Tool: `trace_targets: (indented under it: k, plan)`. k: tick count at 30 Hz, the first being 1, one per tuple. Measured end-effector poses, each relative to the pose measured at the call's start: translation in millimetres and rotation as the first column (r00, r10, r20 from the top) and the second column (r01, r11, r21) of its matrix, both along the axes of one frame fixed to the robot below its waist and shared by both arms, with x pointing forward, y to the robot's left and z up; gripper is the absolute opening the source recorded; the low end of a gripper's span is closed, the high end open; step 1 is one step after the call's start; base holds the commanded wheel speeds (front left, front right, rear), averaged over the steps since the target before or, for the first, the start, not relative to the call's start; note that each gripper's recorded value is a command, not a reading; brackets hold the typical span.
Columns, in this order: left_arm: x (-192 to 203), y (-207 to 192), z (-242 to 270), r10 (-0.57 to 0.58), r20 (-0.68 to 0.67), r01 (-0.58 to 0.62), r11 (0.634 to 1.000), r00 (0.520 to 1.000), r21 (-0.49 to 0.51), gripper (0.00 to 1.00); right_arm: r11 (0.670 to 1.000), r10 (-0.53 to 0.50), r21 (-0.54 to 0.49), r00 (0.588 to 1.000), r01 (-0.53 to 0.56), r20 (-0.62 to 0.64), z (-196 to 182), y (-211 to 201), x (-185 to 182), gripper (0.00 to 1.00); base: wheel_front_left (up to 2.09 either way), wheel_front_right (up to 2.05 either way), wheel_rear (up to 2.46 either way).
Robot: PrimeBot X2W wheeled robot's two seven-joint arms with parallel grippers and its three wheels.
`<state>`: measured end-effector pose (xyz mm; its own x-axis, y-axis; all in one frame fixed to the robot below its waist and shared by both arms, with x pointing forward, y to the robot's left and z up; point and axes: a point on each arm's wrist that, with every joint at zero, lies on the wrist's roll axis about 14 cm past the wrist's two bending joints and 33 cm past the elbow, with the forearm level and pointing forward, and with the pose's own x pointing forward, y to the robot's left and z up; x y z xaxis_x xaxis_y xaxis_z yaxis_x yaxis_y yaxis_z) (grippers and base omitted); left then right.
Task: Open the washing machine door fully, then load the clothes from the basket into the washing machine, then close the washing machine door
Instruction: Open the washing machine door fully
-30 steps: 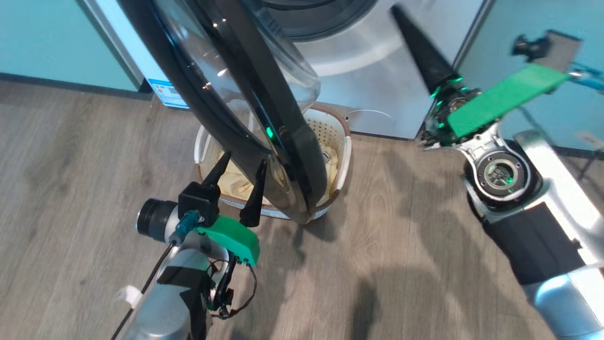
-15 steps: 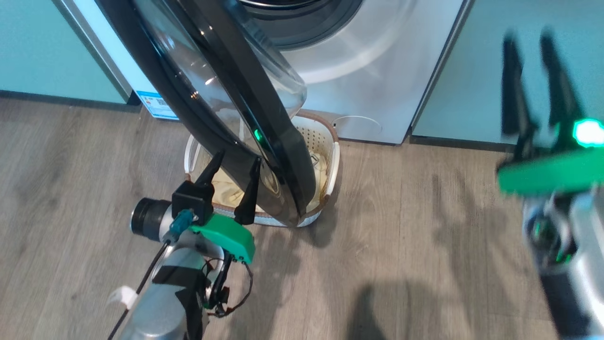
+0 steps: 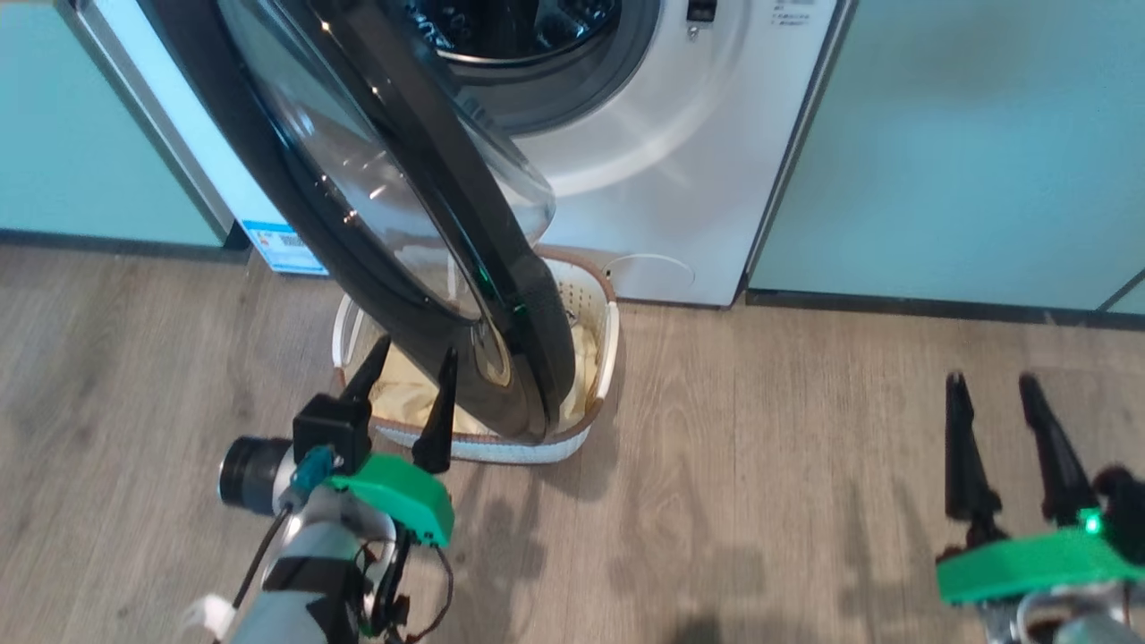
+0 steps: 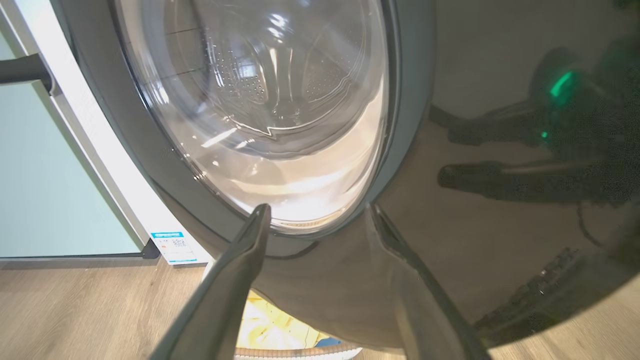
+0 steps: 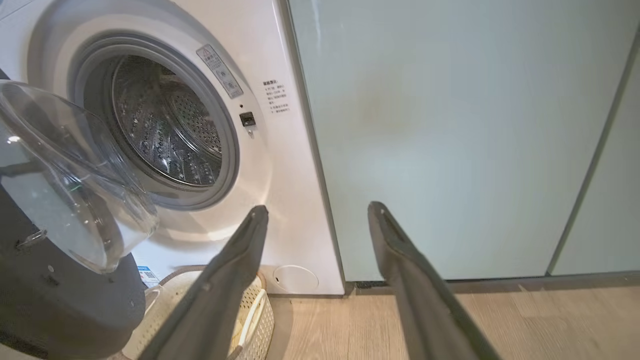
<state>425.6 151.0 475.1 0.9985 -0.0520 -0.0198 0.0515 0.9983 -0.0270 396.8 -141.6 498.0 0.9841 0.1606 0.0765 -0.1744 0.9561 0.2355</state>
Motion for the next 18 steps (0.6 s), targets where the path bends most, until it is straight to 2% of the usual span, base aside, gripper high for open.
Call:
trace_targets:
  k: [9,18]
  plan:
    - [-15.2,5.1,-0.6,0.017,-0.005,-0.017,1.000,1.000,-0.006,1.00,0.999,-0.041,-0.023,0.996,0.039,-0.084,-24.8,-10.3,-32.3,1.00,0.00,0.00,0.00]
    - [-19.9,9.1,0.2,0.032,-0.004,-0.032,0.999,0.999,-0.011,1.00,0.998,-0.060,-0.029,0.993,0.057,-0.098,-28.8,-15.9,-40.0,1.00,0.00,0.00,0.00]
